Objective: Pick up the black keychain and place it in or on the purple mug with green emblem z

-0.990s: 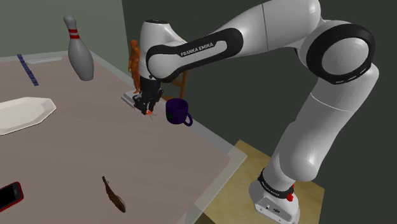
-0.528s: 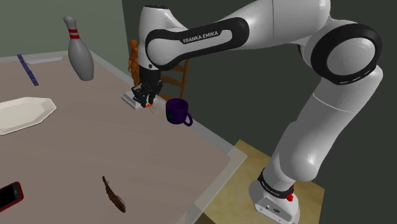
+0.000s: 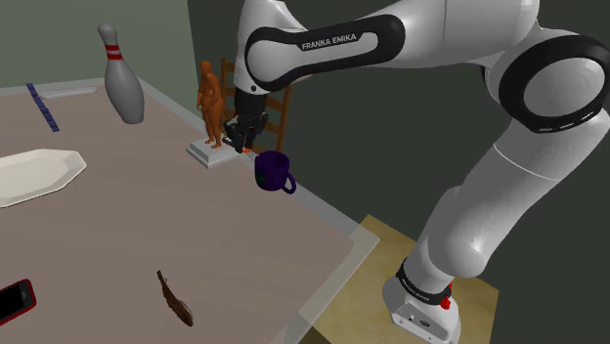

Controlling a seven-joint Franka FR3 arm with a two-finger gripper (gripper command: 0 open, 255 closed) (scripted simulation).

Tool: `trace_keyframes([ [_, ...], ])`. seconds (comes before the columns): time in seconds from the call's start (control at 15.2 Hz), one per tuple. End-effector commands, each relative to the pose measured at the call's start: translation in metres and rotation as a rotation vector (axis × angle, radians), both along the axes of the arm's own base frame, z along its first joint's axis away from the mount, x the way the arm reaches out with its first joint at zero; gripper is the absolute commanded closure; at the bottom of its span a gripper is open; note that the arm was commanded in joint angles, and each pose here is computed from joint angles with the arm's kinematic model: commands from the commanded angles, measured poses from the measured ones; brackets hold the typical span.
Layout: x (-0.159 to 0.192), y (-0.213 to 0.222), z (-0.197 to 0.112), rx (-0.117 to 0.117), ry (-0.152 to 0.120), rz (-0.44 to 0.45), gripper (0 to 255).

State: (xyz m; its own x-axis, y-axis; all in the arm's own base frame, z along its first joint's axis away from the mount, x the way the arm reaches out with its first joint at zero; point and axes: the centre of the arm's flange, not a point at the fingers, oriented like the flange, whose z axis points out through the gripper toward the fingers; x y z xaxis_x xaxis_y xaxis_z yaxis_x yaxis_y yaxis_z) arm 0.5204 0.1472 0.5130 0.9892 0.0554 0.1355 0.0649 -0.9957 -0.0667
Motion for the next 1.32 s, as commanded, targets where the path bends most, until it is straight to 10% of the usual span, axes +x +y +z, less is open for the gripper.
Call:
trace_keyframes([
  [0.0, -0.012, -0.024, 0.003, 0.001, 0.0, 0.001, 255],
  [0.46, -0.041, -0.109, 0.01, 0.001, 0.0, 0.001, 255],
  [1.25, -0.041, -0.109, -0.053, 0.001, 0.0, 0.001, 255],
])
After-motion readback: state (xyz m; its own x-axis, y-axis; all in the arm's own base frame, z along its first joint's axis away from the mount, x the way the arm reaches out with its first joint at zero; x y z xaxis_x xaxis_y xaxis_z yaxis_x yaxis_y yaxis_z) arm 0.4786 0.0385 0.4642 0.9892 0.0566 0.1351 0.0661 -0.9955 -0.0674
